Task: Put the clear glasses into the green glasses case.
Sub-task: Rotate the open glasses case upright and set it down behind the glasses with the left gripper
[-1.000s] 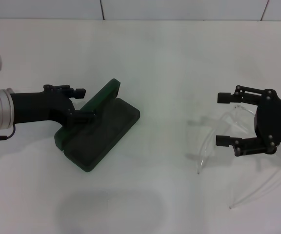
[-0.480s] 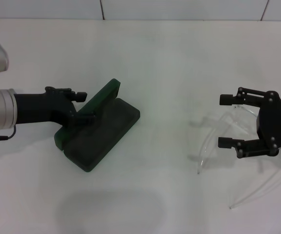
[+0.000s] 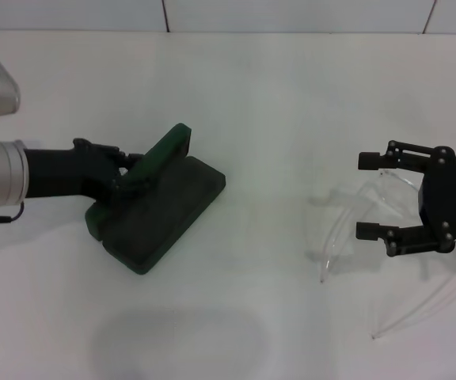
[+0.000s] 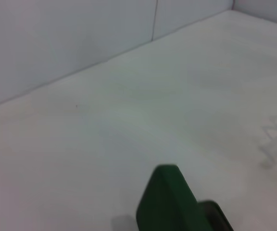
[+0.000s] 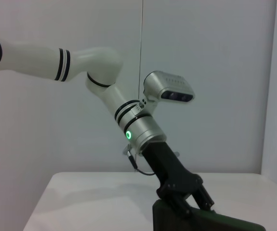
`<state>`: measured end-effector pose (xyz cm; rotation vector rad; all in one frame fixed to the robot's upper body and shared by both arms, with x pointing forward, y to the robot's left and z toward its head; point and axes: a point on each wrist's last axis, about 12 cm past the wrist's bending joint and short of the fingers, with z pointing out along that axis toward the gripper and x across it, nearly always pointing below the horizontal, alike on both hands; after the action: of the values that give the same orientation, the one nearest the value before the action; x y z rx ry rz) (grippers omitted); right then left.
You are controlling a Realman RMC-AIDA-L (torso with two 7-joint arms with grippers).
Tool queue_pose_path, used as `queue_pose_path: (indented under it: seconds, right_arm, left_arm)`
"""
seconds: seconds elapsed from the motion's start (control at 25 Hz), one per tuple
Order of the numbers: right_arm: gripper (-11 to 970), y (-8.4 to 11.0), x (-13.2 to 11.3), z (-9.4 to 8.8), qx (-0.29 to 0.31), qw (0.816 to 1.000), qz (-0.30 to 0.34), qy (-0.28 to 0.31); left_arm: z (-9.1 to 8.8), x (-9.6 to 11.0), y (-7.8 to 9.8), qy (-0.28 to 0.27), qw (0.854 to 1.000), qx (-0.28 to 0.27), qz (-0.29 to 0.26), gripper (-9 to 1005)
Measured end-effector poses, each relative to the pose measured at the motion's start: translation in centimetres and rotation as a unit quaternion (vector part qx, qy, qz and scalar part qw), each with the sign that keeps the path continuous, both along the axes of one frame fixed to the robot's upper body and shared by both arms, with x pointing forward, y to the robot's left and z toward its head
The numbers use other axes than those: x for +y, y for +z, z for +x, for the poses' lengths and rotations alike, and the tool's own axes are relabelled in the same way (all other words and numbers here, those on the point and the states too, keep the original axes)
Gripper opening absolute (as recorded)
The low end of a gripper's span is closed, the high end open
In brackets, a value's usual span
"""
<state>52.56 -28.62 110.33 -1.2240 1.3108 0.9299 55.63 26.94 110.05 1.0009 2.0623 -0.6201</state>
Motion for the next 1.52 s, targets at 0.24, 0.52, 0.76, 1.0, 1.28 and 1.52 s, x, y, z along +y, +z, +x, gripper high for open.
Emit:
queue_pose_path:
  seconds: [0.24,0.52,0.76,1.0,1.28,1.52]
  right_arm:
    - [868,-0.1,-0.1,-0.2,-0.006,1.000,-0.001,-0.001]
    - [869,-0.5,-0.5,-0.6,-0.006,1.000,0.000,-0.010]
    - [869,-0.6,-0.4,-0.8,-0.012,1.000,0.001,-0.010]
    - [869,-0.7,0.3,-0.8,-0.019,1.000,0.003,-0.001]
    - [868,-1.7,1.2,-1.7,-0.022,1.000,0.005,0.010]
    - [868,-2.5,1.0,-2.8,-0.023,1.000,0.006,0.004]
  left_arm:
    - [0.5,-0.4,1.4,-0.010,1.000,-0.027,0.008,359]
    - [1.5,-1.7,2.5,-0.029,0.999,-0.038,0.021,205]
    - [2.5,-3.3,4.5,-0.060,0.995,-0.071,0.038,208]
    - [3.7,-6.5,5.8,-0.121,0.985,-0.108,0.060,210]
    - [4.9,-11.8,5.6,-0.212,0.955,-0.174,0.113,213]
    - [5.7,-14.3,5.1,-0.250,0.946,-0.166,0.120,216]
